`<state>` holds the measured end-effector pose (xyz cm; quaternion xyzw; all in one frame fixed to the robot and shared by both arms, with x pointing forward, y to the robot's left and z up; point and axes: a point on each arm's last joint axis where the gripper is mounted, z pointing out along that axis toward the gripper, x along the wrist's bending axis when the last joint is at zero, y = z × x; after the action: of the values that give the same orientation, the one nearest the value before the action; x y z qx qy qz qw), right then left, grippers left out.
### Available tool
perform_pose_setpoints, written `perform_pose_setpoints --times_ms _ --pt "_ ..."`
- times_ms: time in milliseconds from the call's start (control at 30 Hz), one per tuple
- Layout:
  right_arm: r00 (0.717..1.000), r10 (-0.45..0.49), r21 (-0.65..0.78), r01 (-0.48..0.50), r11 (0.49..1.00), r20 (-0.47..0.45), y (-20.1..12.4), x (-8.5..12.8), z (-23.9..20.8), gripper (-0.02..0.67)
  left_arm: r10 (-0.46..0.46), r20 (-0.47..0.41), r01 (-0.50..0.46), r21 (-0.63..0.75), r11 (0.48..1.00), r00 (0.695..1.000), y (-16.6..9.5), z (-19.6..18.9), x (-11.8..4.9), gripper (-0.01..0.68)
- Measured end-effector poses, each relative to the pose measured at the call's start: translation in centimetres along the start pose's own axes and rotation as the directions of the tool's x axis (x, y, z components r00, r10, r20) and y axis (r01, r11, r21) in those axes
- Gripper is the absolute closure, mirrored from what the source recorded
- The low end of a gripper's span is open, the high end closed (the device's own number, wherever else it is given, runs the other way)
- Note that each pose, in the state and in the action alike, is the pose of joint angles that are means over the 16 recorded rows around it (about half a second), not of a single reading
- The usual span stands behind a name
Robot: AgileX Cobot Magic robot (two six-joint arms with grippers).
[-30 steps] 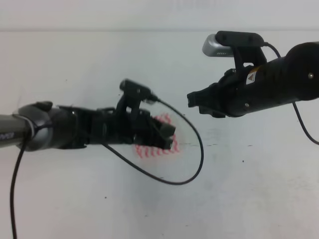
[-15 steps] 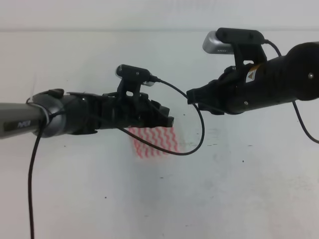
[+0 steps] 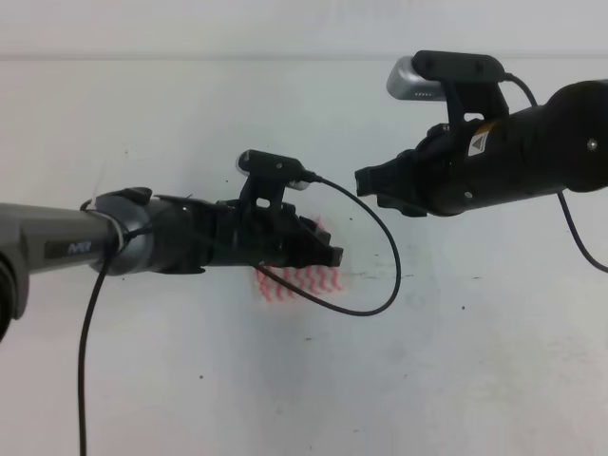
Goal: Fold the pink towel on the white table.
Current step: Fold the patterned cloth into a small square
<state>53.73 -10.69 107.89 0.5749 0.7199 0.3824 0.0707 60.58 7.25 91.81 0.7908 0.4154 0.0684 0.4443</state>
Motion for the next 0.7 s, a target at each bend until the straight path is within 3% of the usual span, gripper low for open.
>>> perform_pose_setpoints --times_ms 400,700 --pt "1.000 -0.001 -0.001 0.001 1.000 0.000 0.0 0.0 0.0 0.665 0.031 0.081 -0.032 0.019 0.999 0.996 -0.7 0.7 -0.8 0.679" --pt "1.000 -0.001 -0.004 0.001 1.000 -0.001 0.0 0.0 -0.2 0.665 0.100 0.093 -0.098 -0.025 0.995 0.991 0.7 -0.4 -1.4 0.679"
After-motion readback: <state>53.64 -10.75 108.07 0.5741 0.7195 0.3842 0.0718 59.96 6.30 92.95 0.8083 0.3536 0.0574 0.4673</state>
